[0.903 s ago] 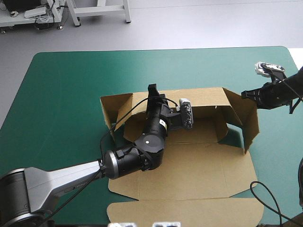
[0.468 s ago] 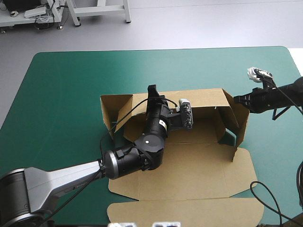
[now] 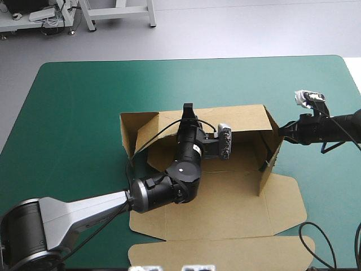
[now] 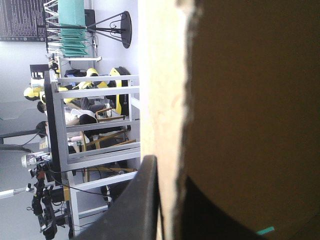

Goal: Fold the box

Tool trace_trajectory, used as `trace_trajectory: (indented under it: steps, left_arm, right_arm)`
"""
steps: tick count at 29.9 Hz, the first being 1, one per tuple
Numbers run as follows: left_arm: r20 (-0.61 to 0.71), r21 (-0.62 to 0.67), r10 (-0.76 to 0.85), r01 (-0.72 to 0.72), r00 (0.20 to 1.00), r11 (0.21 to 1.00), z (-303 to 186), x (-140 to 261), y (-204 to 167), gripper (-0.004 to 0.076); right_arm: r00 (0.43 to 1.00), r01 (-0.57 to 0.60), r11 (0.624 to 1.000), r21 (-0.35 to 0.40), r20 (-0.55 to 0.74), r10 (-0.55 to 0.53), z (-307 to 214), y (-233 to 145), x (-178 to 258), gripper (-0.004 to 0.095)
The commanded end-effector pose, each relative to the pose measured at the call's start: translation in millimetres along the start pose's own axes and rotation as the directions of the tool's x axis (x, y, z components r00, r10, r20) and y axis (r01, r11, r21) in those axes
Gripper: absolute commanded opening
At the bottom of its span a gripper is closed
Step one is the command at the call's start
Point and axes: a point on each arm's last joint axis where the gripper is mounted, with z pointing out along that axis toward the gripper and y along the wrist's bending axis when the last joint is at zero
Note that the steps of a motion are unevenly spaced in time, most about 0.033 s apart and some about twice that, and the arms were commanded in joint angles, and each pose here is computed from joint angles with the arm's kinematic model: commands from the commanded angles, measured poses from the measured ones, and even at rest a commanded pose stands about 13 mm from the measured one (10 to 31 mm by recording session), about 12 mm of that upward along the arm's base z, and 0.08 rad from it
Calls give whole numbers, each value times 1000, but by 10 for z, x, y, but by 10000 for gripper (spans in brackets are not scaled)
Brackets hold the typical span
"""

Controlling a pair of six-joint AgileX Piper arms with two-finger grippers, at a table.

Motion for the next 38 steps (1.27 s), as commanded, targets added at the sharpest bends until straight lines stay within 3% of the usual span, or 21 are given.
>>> trace_trajectory:
  steps: [1,10,15,17,21,25,30,38]
  left_arm:
    - [31,-22,-16,16,999,1000,-75,-29,119,-9]
    - [27,-21,3,-3,1000,1000,-63,-33,105,-9]
    - [28,-27,8,-7,1000,1000,-63,-35,110,-9]
    - [30,-28,9,-8,1000,1000,-63,-36,111,-9]
    - [30,-30,11,-10,999,999,-63,-37,113,-9]
    - [30,-30,11,-10,999,999,-63,-37,113,-9]
    - [6,-29,-1,1,1000,1000,-11,24,139,-9]
    - [6,-27,-8,9,1000,1000,29,55,157,-9]
  right_arm:
    - [994,47,999,5,102,-48,-142,143,-19,-19]
    - [965,178,984,-23,199,-169,-55,162,73,-17]
    - [960,224,975,-8,173,-219,-62,164,96,5]
    - [959,246,969,10,141,-245,-67,155,123,68]
    - [953,280,960,29,110,-282,-69,140,148,285]
    - [926,368,930,5,90,-367,-66,163,173,438]
    - [902,431,902,2,31,-431,-97,185,231,448]
    - [899,436,900,-19,35,-436,-120,229,241,447]
